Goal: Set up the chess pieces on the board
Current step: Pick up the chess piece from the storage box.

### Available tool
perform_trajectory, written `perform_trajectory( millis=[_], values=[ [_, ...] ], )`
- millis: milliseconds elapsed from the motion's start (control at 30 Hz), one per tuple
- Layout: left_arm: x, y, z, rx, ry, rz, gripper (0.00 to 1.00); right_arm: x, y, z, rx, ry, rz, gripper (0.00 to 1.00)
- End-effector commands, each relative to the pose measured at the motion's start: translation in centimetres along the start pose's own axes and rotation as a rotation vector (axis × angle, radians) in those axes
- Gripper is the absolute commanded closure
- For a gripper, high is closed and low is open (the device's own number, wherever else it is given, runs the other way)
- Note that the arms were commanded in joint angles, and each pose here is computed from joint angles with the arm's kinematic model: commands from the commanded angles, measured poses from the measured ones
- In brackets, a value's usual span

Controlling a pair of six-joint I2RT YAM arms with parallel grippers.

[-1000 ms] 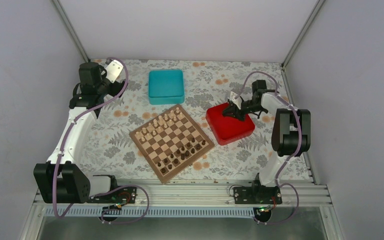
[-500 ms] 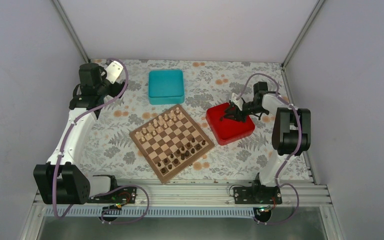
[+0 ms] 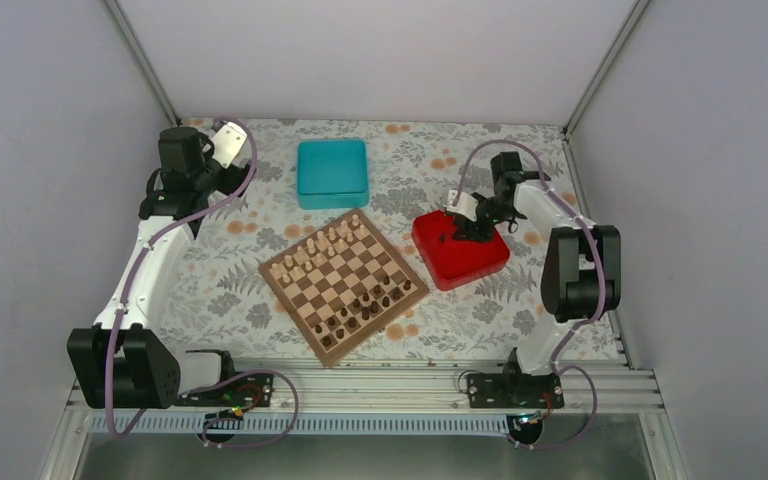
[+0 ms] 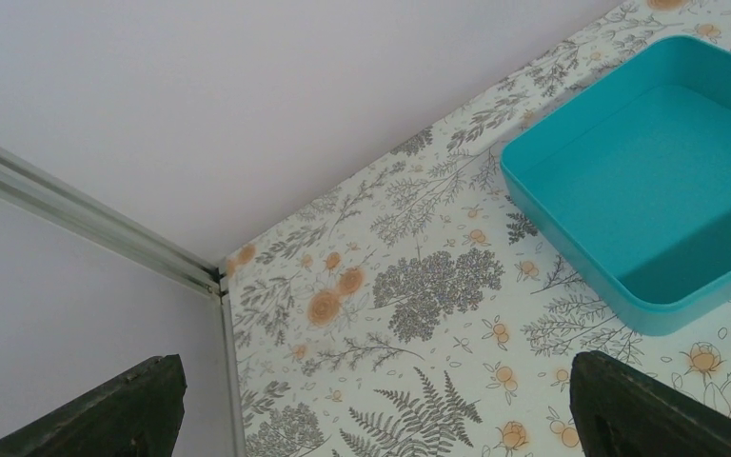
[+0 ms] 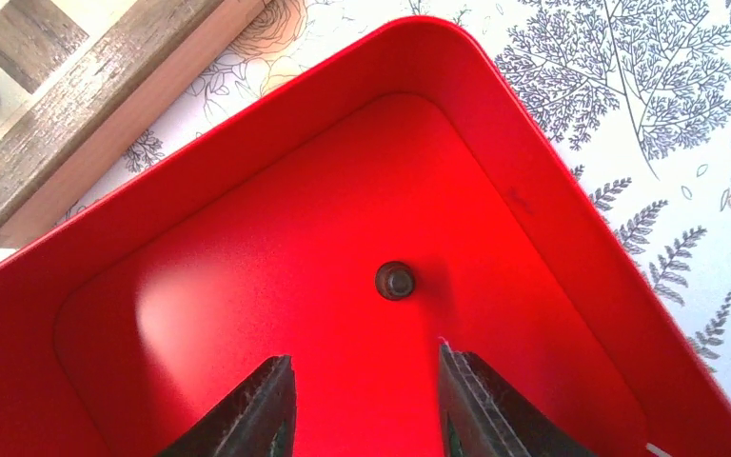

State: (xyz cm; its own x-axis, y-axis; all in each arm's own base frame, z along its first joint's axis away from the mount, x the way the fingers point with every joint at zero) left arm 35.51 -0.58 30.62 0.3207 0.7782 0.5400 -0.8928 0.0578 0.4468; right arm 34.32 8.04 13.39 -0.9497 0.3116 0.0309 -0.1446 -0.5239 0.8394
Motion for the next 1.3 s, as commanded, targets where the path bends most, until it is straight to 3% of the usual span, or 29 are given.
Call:
perform_trajectory(
  millis=[0,333,900,1133,1267],
  values=[
    [0.3,0.4,0.9,-0.041,0.003,0.013,0.00,-0.1,0.6,0.6,0.165,0.065,-0.029,0.60],
    [0.2,1.0,0.7,-0.043,0.000,0.021,0.00,-1.0,-2.5,1.5,0.286,0.107,0.001,0.59],
    [0.2,1.5,0.6,-0.049,-0.003,0.027,0.00,-2.1,-6.1,1.7,0.299,0.117,0.007,0.59],
    [0.0,1.4,0.5,-0.046,-0.007,0.021,0.00,-2.1,-6.0,2.3,0.275,0.112,0.017,0.76],
    [-0.1,1.3,0.4,-0.046,-0.007,0.017,0.00,-1.7,-5.5,2.8,0.251,0.115,0.032,0.78]
  ],
)
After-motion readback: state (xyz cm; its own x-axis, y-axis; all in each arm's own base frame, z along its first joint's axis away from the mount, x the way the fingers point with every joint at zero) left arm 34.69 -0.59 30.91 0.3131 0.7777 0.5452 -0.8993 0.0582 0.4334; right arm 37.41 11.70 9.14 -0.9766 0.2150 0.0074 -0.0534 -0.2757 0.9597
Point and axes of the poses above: each gripper's point midway between its finger pads, its own y axis back along the fingers, its own x axis along the line the jaws close on, z = x × y, the point moved 6 cm from there along y, back along the fingers, and after that the axes turned 8 degrees about -y, right-handed, at the moved point
